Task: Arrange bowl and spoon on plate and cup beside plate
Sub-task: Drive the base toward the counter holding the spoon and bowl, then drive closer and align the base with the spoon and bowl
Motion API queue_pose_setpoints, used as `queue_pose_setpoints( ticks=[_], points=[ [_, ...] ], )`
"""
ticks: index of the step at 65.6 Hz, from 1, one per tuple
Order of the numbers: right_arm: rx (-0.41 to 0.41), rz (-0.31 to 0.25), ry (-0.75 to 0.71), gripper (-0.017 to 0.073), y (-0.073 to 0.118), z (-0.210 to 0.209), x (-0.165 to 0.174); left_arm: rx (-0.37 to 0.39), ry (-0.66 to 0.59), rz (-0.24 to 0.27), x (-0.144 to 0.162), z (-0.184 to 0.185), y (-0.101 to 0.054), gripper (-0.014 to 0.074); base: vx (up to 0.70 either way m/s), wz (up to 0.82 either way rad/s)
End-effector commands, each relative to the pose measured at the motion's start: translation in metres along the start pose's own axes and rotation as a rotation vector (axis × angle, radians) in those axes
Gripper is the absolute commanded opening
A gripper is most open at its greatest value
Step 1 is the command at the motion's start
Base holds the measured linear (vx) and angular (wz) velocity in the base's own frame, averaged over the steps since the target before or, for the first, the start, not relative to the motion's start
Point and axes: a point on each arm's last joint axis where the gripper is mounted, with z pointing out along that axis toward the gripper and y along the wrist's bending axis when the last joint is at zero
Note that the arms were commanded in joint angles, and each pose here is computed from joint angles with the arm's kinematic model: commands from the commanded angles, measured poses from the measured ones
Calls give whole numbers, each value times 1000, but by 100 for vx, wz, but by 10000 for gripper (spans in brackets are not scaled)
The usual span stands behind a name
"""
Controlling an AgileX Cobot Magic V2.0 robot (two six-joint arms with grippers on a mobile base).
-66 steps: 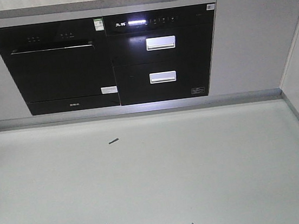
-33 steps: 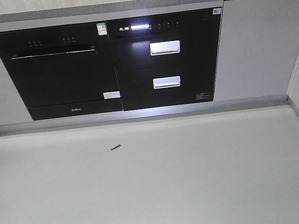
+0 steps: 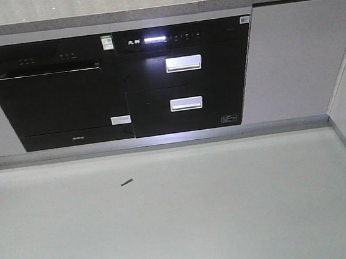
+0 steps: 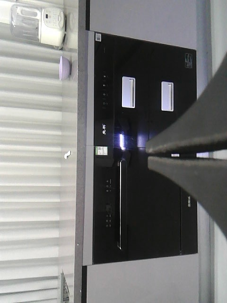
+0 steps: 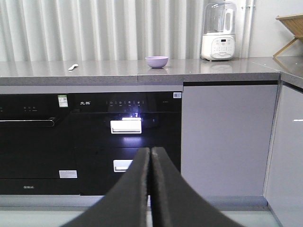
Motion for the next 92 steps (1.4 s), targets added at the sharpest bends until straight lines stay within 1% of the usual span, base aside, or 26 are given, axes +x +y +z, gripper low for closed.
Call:
queue_pose_setpoints(
  ticks=[1, 31, 92],
  points=[
    [-9, -9, -69, -9, 1, 0, -4, 16, -108, -8, -14, -2, -2, -6, 14, -9],
    [-9, -9, -69, -9, 1, 0, -4, 16, -108, -8, -14, -2, -2, -6, 16, -6],
    [-9, -9, -69, -9, 1, 0, -4, 16, -108, -8, -14, -2, -2, -6, 14, 2]
  ],
)
